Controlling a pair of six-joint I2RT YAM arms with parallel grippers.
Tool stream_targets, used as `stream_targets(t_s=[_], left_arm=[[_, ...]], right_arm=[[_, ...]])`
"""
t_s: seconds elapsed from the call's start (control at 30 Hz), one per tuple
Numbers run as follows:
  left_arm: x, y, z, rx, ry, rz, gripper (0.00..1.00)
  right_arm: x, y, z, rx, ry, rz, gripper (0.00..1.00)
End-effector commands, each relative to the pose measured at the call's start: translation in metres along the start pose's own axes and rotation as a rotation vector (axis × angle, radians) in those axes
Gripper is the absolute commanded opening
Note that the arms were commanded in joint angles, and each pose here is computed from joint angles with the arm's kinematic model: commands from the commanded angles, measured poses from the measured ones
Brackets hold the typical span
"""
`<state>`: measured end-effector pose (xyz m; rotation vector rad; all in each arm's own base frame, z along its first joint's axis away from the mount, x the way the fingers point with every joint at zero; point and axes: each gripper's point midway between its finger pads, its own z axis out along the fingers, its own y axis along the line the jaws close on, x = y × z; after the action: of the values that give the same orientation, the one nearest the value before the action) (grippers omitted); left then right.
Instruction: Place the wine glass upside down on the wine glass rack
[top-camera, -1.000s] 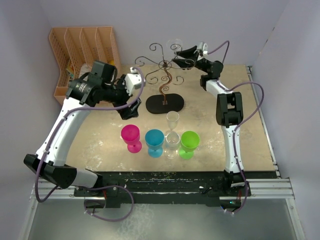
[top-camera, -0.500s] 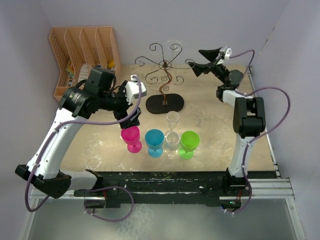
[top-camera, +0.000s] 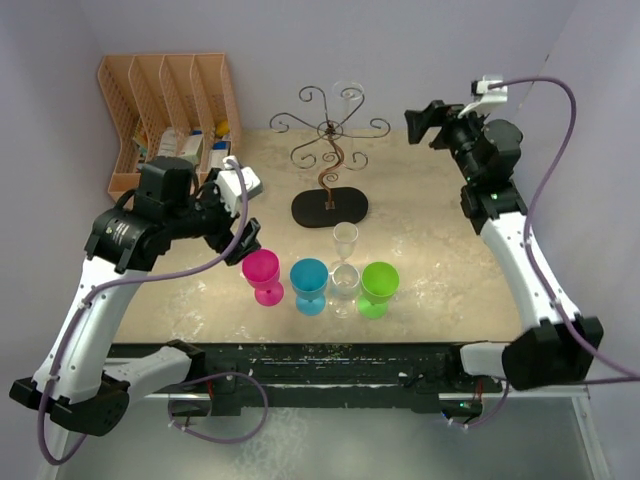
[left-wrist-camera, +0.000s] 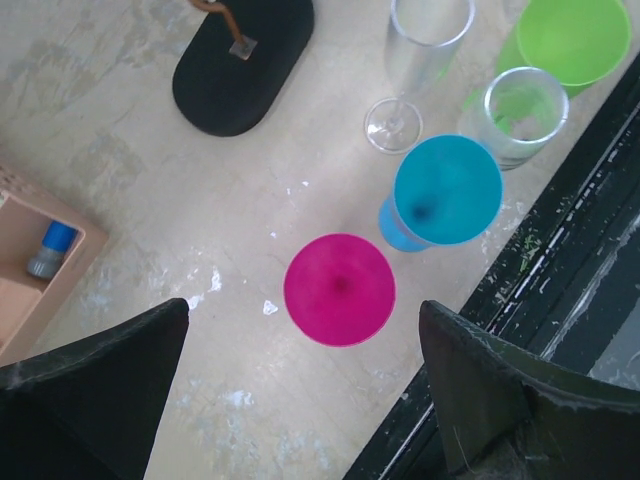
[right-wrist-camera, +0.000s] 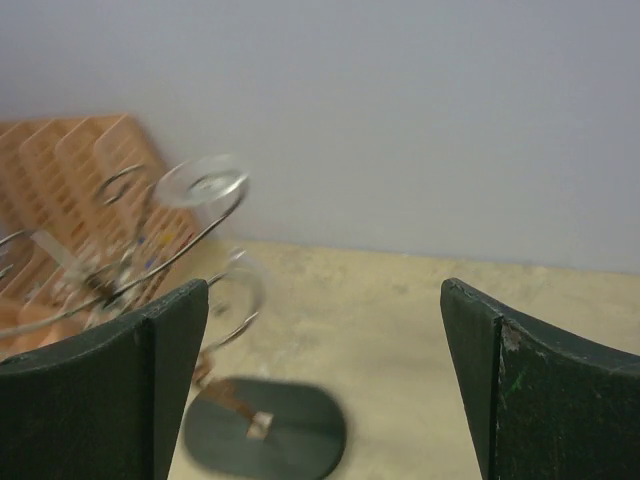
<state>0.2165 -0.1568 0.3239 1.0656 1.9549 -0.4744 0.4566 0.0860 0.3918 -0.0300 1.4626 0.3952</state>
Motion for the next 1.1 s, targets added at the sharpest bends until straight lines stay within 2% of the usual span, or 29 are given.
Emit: stream_targets(t_s=[0.0, 0.03, 0.13, 0.23, 0.37, 0.5, 0.57, 0.63, 0.77, 1.07], left_arm=[[-0.005, 0.017, -0.014, -0.117, -0.082, -0.068, 1.0], [-0.003, 0.018, -0.017, -0.134, -0.089, -0.07, 1.0], [0.001, 0.018, -0.024, -0.159, -0.097, -0.073, 1.0], [0.008, 0.024, -0.029, -0.201, -0.099, -0.085, 1.0], [0.022, 0.035, -0.031, -0.264, -0.056, -0.12, 1.0], [0.029, 0.034, -0.039, -0.292, -0.048, -0.128, 1.0], [0.034, 0.034, -0.042, -0.306, -0.033, -0.135, 1.0], [0.037, 0.032, -0.044, -0.311, -0.025, -0.139, 1.0], [0.04, 0.032, -0.053, -0.332, -0.041, -0.145, 1.0], [0.043, 0.029, -0.053, -0.322, -0.052, -0.154, 1.0]], right_arm=[[0.038, 0.021, -0.067, 0.061, 0.262, 0.011, 1.0], [0.033, 0.039, -0.078, -0.001, 0.254, 0.102, 1.0], [0.033, 0.079, -0.11, -0.202, 0.333, 0.109, 1.0], [0.049, 0.089, -0.128, -0.168, 0.445, 0.168, 0.98], [0.089, 0.106, -0.144, -0.088, 0.59, 0.153, 0.77], [0.135, 0.133, -0.154, -0.028, 0.712, 0.1, 0.72], [0.147, 0.136, -0.157, 0.007, 0.737, 0.083, 0.66], [0.154, 0.132, -0.158, 0.039, 0.743, 0.078, 0.55], [0.162, 0.133, -0.157, 0.039, 0.75, 0.082, 0.46], [0.182, 0.134, -0.15, 0.077, 0.779, 0.042, 0.46]])
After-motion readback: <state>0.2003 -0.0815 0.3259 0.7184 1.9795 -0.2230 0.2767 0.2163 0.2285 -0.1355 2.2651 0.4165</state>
